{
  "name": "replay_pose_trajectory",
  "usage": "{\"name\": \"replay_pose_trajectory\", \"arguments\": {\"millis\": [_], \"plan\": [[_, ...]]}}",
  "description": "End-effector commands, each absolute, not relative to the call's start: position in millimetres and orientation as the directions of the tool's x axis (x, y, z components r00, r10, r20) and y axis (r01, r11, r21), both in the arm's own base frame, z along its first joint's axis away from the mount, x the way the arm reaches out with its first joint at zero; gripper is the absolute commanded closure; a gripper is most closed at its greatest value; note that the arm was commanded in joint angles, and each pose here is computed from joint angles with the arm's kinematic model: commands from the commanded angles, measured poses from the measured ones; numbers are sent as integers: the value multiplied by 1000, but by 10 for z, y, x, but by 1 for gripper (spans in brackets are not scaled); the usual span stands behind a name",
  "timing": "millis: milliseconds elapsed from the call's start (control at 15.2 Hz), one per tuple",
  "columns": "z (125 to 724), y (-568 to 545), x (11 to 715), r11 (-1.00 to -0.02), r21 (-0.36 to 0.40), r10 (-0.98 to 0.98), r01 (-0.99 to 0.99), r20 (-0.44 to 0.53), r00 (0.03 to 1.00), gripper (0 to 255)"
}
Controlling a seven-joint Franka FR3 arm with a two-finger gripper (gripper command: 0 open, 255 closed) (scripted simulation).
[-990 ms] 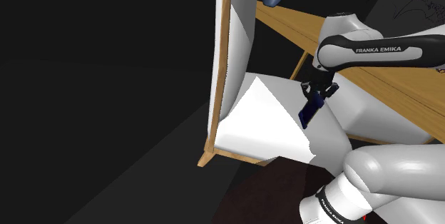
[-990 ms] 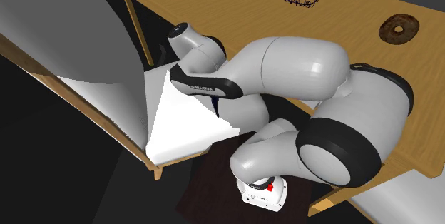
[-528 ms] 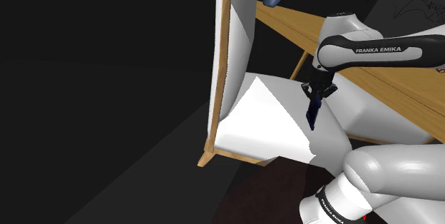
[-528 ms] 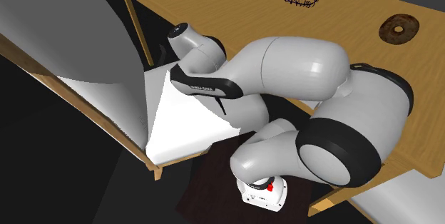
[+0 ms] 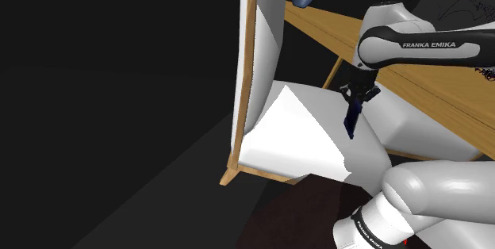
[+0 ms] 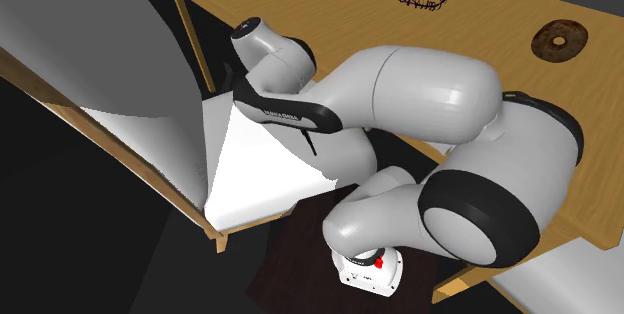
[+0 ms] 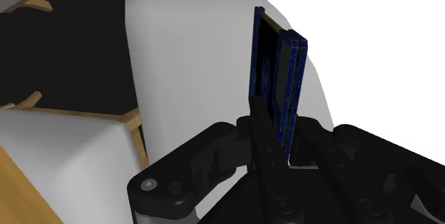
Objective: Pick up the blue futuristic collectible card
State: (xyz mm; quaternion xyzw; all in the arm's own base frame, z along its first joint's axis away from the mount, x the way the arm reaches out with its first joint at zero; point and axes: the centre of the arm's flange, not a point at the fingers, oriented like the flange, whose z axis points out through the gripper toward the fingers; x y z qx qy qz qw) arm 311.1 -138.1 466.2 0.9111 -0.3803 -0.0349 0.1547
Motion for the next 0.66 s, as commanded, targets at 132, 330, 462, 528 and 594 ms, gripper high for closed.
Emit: {"name": "replay_pose_trajectory", "arguments": {"millis": [132,330,462,528,594], "plan": [[4873,-1382,3102,-663,309,-704,-682,54,708,255],[5032,-1382,3102,-663,309,-704,-682,54,708,255],[5137,-1382,3102,-663,309,-704,-682,54,708,255],[5145,-1382,3102,-663,309,-704,-682,54,708,255],[5145,-1382,3102,-663,309,-704,-682,54,708,255]]}}
